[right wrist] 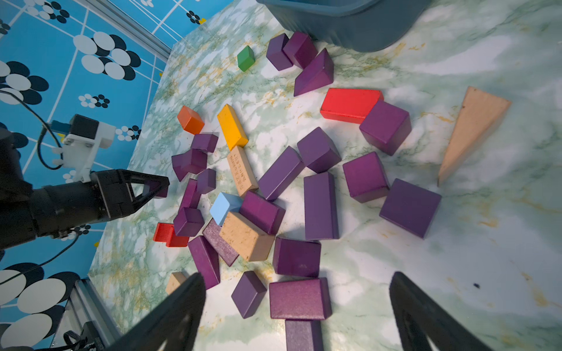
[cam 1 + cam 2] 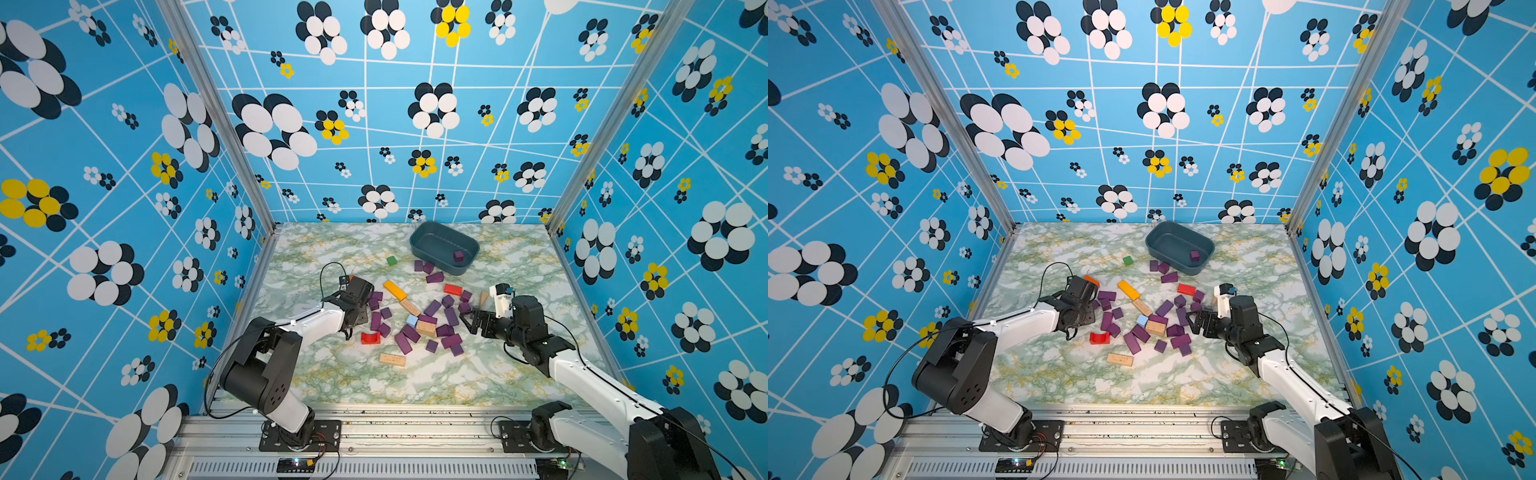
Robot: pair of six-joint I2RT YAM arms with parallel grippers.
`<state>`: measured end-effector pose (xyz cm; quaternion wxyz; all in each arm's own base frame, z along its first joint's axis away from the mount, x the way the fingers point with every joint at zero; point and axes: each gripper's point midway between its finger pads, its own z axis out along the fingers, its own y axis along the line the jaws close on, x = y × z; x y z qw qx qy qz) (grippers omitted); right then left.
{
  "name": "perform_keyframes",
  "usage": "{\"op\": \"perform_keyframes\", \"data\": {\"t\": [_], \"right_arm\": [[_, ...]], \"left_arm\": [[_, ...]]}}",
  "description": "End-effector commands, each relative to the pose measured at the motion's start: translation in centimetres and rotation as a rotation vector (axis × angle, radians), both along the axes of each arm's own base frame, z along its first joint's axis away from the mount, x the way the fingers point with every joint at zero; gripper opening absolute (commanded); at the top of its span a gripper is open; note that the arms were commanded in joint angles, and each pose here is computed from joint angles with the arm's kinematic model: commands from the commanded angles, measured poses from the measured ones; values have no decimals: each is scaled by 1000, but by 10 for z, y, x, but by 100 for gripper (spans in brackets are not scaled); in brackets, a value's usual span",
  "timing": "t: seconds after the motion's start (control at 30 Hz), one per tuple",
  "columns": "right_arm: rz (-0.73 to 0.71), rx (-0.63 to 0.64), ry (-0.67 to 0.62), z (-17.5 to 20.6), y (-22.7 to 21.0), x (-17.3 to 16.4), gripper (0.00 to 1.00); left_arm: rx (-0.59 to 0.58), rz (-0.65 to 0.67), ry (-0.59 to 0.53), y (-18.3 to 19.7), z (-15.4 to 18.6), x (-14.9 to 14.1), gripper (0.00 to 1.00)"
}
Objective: Pick purple bricks into the storage bin
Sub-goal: Pick up the building block from the center of the board, then place the building block in the storage box.
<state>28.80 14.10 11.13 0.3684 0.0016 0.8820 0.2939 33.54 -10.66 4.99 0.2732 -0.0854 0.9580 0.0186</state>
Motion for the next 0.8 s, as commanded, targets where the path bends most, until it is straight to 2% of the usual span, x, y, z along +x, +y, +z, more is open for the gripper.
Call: {"op": "perform_keyframes", "data": {"t": [0.0, 0.2, 0.47, 0.77], "right_arm": [[-12, 30, -59, 8, 1, 3, 97], [-19, 83, -118, 9, 2, 1, 99], [-90, 22, -104, -3, -12, 3, 99], [-126, -16, -94, -11, -21, 3, 99]], "left_arm": [[32, -49, -87, -9, 41, 10, 25], [-19, -152, -198, -52, 88, 29, 27], [-84, -327, -323, -138, 139, 83, 27], [-170, -475, -422, -221, 161, 144, 27]]}}
